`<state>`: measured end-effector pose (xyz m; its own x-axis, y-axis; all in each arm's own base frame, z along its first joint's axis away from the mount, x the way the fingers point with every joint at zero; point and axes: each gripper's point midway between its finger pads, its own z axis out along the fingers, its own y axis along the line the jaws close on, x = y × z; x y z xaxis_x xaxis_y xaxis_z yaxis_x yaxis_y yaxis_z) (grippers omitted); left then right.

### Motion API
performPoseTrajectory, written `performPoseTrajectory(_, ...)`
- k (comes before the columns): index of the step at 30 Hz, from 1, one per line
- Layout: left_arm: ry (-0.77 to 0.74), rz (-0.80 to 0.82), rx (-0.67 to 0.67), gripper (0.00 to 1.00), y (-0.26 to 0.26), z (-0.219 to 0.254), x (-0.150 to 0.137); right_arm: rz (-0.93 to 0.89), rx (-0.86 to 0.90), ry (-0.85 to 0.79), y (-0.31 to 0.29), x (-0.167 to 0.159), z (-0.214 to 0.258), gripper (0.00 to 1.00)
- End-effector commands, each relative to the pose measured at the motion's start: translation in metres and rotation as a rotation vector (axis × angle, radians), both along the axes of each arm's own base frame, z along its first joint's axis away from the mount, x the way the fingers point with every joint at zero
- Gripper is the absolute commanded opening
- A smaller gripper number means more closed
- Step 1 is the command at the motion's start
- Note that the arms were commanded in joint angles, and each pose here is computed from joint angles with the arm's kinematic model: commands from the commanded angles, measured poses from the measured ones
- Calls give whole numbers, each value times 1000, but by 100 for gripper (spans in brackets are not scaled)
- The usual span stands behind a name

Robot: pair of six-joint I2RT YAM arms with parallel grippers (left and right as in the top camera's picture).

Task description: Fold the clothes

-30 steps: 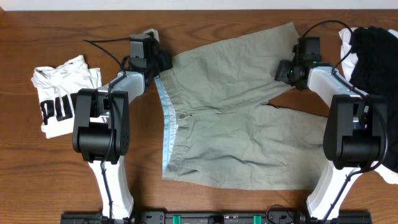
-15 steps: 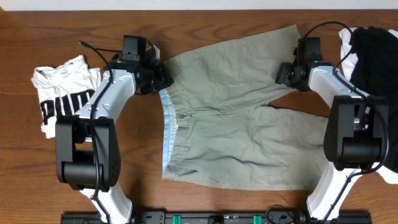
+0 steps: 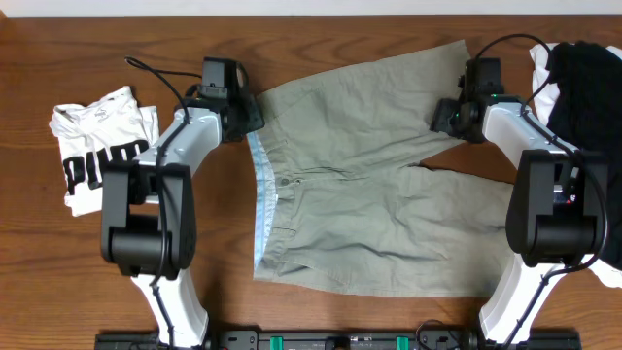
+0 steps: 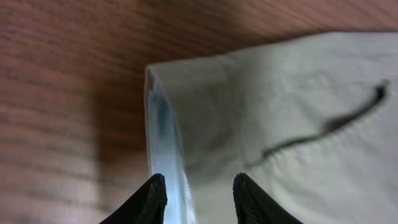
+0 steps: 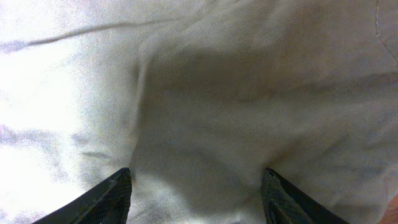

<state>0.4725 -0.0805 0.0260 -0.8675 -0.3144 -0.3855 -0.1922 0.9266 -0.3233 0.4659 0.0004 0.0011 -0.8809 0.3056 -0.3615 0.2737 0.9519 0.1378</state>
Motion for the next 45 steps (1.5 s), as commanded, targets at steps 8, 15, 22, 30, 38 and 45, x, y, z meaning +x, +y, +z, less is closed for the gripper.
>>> performPoseTrajectory(8, -95, 6, 19, 32, 2, -17, 30, -13, 11, 98, -4, -24, -26, 66)
performPoseTrajectory(15, -182, 1, -4, 6, -1, -4, 47, -13, 11, 100, -4, -24, -26, 65)
performPoseTrajectory(22, -248, 59, 20, 6, 23, 6, 62, -13, 10, 51, -4, -13, -20, 66)
performPoseTrajectory(30, -356, 103, 14, 6, 44, 25, 83, -12, 9, -51, -5, 9, -6, 66)
performPoseTrajectory(38, -411, 97, 2, 6, 42, 36, 91, 2, 35, -88, 1, 17, -2, 69)
performPoseTrajectory(45, -390, 68, -30, 64, 35, 33, 87, -20, 24, -96, -9, 18, 3, 70)
